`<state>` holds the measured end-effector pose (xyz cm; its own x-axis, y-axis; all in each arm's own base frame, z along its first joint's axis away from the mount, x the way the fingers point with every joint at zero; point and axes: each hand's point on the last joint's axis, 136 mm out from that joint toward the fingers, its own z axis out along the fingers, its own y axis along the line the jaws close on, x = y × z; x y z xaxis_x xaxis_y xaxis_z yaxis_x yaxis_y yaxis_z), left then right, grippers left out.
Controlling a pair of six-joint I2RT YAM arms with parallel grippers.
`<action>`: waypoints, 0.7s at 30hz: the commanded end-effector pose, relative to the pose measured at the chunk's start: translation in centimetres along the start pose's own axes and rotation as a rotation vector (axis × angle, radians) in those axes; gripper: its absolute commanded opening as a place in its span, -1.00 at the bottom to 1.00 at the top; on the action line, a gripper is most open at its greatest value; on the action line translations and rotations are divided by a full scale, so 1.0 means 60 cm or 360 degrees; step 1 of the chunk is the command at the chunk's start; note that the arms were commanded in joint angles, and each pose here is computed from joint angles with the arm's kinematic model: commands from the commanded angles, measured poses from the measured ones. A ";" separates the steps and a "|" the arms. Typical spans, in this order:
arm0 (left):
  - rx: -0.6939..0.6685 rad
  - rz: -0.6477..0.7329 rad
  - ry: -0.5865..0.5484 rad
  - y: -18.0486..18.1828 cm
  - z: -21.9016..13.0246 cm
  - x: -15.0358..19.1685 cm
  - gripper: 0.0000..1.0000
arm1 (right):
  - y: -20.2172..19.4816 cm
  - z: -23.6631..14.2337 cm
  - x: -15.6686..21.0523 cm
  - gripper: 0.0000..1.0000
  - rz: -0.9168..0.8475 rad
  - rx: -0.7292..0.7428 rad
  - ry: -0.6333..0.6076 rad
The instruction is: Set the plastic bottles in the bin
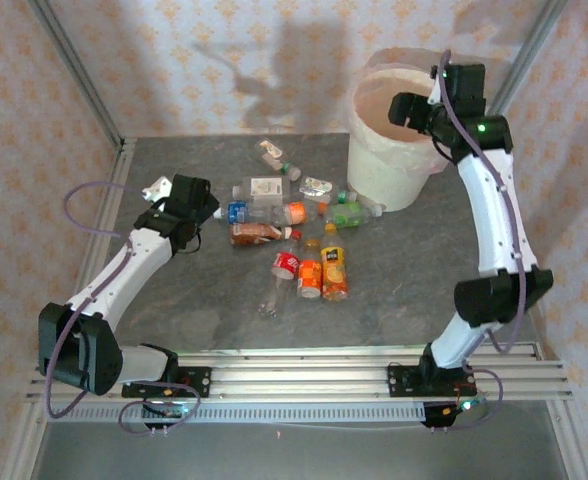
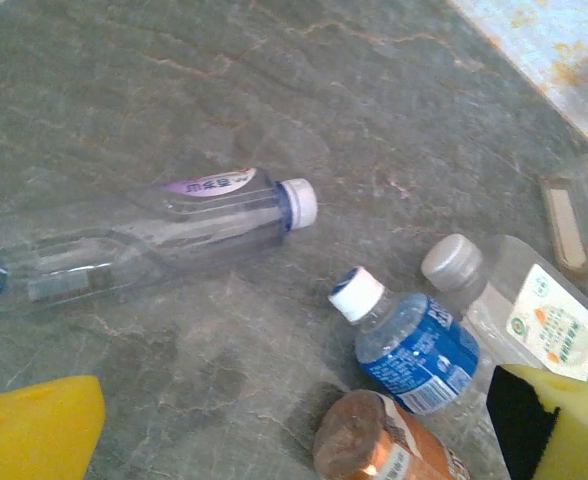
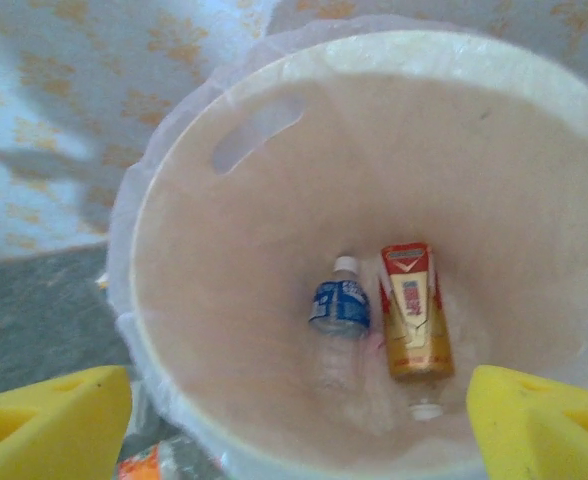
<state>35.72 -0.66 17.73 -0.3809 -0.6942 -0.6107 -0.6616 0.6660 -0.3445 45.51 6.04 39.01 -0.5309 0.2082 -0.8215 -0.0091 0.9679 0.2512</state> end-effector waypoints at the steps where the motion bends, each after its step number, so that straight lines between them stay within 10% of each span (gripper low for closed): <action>1: 0.0047 -0.0172 -0.0025 0.003 -0.007 -0.010 1.00 | 0.038 -0.068 -0.036 0.85 0.0015 -0.0217 -0.0286; 8: 0.0045 -0.0070 -0.0042 -0.001 -0.006 -0.032 1.00 | 0.041 -0.133 0.035 0.99 0.0020 -0.0367 -0.0408; 21: -0.0336 0.1501 0.0419 -0.001 0.026 -0.060 1.00 | -0.026 -0.135 0.146 0.99 0.0073 -0.0146 -0.0340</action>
<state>40.57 1.00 19.68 -0.7967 -0.2035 -0.5690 -0.3355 0.9321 0.1363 34.25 5.94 34.37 -0.4086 0.2720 -0.8713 -0.0926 0.9373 0.3360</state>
